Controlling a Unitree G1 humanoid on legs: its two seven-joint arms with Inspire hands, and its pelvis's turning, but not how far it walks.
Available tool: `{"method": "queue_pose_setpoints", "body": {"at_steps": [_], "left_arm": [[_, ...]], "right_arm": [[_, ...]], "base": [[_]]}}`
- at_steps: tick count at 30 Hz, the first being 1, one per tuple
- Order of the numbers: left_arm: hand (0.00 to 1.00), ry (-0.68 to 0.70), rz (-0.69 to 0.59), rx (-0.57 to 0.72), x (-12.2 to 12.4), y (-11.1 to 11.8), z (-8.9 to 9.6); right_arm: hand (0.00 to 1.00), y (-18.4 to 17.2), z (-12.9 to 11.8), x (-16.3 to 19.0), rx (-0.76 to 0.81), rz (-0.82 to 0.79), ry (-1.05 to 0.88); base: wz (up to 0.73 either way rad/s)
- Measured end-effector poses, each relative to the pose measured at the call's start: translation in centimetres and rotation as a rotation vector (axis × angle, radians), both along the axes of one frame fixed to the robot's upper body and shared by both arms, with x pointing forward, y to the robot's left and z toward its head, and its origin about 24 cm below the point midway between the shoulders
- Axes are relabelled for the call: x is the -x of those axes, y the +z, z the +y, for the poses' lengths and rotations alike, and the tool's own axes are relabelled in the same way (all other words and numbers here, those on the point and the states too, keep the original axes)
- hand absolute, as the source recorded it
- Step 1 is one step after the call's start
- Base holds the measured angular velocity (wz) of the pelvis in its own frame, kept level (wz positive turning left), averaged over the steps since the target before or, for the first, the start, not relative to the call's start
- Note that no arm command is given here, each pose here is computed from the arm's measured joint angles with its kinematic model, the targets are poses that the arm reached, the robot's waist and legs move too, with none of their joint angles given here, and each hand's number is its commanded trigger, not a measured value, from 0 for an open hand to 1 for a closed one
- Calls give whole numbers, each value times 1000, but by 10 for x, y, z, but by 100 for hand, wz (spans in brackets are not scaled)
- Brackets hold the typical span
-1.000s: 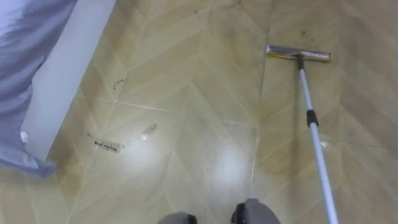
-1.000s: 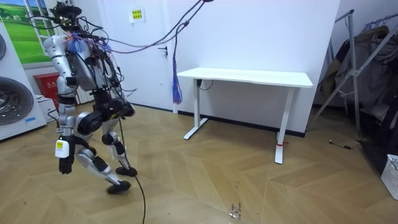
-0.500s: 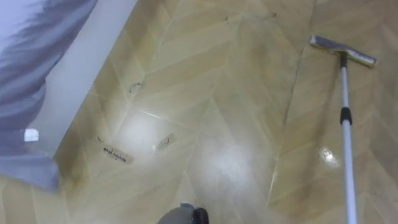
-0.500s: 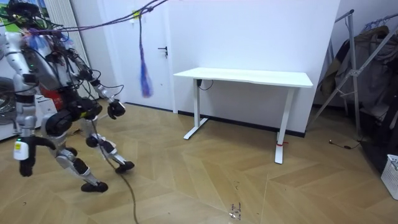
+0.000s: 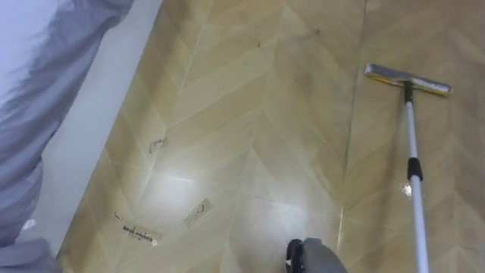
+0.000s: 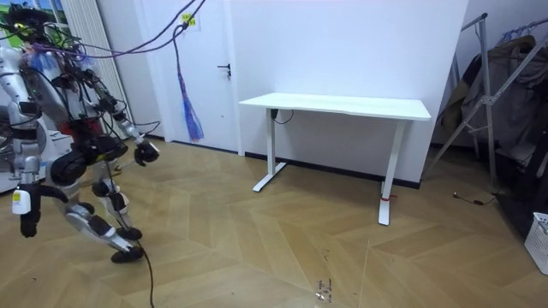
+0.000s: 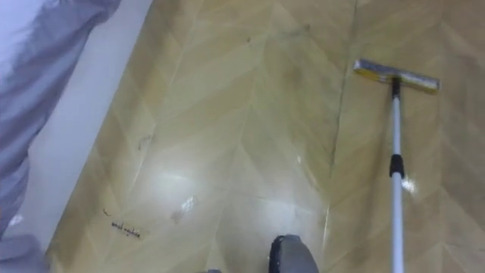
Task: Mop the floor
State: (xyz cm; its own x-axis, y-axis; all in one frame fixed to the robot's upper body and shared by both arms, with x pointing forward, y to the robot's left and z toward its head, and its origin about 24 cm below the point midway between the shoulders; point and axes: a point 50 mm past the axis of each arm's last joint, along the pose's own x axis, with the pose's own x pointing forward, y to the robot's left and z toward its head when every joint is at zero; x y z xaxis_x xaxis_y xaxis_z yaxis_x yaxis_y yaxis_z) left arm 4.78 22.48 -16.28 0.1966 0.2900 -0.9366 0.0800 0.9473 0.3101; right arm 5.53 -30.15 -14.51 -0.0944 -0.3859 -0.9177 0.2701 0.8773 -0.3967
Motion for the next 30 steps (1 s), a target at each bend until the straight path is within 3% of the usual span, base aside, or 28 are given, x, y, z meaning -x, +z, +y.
{"method": "queue_pose_setpoints", "body": {"at_steps": [4, 7, 11, 17, 22, 30], "left_arm": [[0, 2, -62, -10, -12, 5, 6], [0, -1, -70, -9, -10, 5, 7], [0, -36, -73, 12, -15, 5, 3], [0, -64, -166, 25, -41, 10, -1], [0, -74, -149, 15, -38, 8, -4], [0, -57, -50, 12, -18, 1, -10]], "right_arm": [[100, 30, -10, -100, 45, -269, 89], [100, 40, -6, -127, 19, -368, 96], [100, 31, -14, -99, 8, -305, 70], [100, 16, -28, -25, 48, -121, 29], [100, -3, -4, 34, 36, 22, 10], [100, -13, 20, 57, -31, 83, 15]], "base": [[-6], [-2], [29], [16], [0], [9]]}}
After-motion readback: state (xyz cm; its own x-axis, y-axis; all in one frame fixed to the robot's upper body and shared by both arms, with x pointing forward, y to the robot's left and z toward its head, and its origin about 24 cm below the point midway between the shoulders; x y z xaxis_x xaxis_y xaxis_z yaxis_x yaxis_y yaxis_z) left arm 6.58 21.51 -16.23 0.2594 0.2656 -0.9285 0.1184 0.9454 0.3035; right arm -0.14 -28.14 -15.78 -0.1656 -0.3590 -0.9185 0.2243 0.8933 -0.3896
